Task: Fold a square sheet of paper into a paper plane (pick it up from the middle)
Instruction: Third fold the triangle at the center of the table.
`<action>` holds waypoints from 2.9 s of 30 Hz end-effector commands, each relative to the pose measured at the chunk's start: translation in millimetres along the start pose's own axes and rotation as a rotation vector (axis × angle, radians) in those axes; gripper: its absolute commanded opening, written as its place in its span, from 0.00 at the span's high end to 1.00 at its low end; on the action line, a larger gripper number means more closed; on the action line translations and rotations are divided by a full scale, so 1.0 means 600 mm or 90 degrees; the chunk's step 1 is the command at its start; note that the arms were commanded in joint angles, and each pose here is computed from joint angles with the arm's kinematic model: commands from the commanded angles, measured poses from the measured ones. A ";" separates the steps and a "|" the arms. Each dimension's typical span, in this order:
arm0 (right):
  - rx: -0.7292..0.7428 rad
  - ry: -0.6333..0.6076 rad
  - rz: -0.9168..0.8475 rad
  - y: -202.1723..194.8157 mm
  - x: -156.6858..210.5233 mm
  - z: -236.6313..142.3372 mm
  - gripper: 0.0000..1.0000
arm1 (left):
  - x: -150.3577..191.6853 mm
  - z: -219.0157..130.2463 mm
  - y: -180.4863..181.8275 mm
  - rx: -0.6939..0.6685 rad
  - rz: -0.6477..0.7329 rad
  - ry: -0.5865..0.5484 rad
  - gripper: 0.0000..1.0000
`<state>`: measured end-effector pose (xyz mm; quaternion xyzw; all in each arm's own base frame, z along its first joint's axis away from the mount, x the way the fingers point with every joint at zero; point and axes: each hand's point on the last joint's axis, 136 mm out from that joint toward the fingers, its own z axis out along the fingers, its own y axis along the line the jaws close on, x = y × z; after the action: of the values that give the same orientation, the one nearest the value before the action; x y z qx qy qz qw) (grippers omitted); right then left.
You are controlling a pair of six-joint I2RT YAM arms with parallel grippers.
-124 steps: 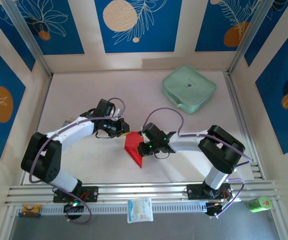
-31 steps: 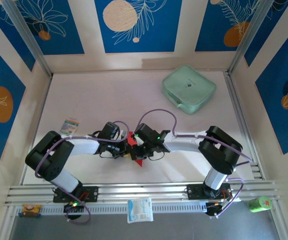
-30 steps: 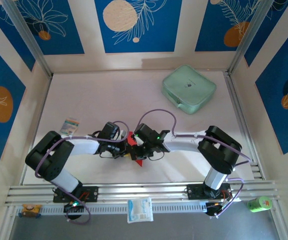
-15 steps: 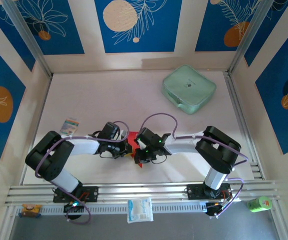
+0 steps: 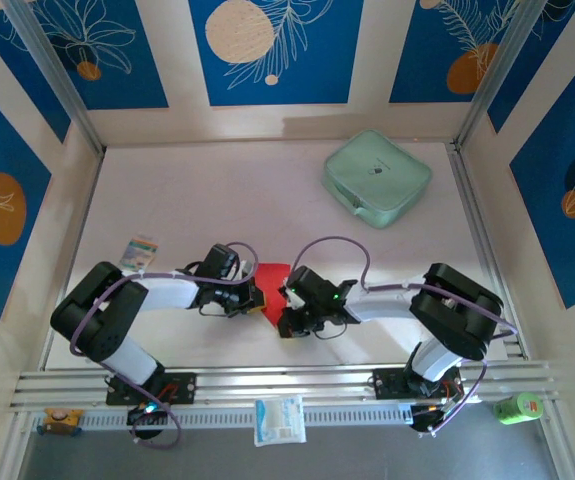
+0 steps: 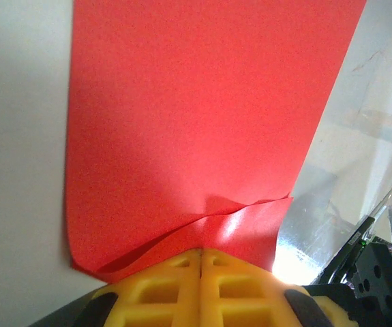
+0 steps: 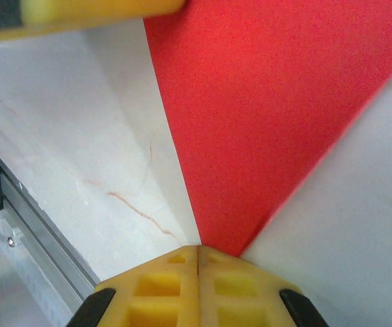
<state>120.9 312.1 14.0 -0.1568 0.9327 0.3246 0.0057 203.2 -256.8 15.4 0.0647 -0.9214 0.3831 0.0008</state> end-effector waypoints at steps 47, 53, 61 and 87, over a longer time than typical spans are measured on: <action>0.061 0.042 0.146 -0.056 -0.033 0.021 0.98 | 0.010 -0.013 -0.024 0.019 -0.003 -0.062 0.96; 0.073 0.047 0.159 -0.068 -0.025 0.021 0.98 | 0.007 -0.006 0.011 -0.023 -0.022 -0.077 0.96; 0.092 0.060 0.160 -0.079 -0.012 0.023 0.99 | -0.006 -0.032 0.082 -0.094 -0.057 -0.111 0.96; 0.097 0.057 0.158 -0.076 -0.017 0.018 0.99 | -0.061 -0.130 0.026 0.032 -0.033 -0.192 0.91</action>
<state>165.9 327.3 12.8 -0.0809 0.9401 0.3309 -0.0139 231.6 -184.1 43.5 0.1474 -0.9048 0.3812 -0.1197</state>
